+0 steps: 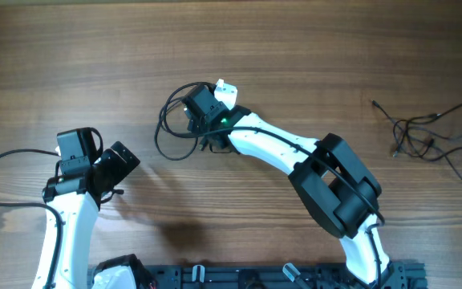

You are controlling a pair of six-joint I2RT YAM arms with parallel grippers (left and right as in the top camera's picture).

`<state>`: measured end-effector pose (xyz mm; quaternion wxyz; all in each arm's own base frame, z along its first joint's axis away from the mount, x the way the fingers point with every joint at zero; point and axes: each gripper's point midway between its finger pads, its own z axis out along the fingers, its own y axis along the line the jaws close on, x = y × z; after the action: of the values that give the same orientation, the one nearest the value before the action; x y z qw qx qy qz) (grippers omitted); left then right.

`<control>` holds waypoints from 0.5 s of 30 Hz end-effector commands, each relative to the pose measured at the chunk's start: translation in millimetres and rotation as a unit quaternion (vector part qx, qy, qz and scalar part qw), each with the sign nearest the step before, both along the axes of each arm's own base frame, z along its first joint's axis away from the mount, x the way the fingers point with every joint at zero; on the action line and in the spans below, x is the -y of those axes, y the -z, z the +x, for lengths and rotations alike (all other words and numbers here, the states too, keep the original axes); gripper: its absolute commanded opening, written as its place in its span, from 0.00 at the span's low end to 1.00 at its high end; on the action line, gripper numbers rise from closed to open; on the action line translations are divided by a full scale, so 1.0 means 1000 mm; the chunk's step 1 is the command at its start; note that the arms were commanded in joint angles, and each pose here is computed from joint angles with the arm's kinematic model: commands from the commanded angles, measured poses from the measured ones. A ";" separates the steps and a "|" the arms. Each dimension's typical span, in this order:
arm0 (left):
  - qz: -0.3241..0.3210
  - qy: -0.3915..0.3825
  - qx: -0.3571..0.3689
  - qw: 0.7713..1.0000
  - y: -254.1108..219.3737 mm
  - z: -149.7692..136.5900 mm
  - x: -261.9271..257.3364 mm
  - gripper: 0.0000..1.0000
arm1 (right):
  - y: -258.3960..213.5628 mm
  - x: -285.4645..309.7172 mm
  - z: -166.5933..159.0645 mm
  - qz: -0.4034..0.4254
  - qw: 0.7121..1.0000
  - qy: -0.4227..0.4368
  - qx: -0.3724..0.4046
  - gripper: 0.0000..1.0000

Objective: Untangle cables

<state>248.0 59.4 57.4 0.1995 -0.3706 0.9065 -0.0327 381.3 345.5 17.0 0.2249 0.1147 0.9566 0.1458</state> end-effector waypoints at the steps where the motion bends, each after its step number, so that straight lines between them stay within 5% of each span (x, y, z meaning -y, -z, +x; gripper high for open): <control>1: -0.006 -0.008 -0.005 1.000 0.004 -0.004 0.000 1.00 | 0.026 -0.004 -0.014 -0.001 0.999 -0.011 -0.038 0.59; 8: -0.006 -0.008 -0.005 1.000 0.004 -0.004 0.000 1.00 | 0.037 0.011 -0.034 -0.027 0.996 0.002 -0.086 0.14; 11: -0.006 -0.008 -0.005 1.000 0.004 -0.004 0.000 1.00 | 0.038 0.006 -0.039 -0.014 0.995 -0.007 -0.101 0.04; 15: -0.006 -0.008 -0.005 1.000 0.004 -0.004 0.000 1.00 | 0.039 0.002 -0.047 -0.005 0.992 -0.025 -0.120 0.04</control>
<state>248.0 59.4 57.4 0.1995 -0.3707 0.9065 -0.0327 355.0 341.7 -1.1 0.1556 0.1205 0.9711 0.1349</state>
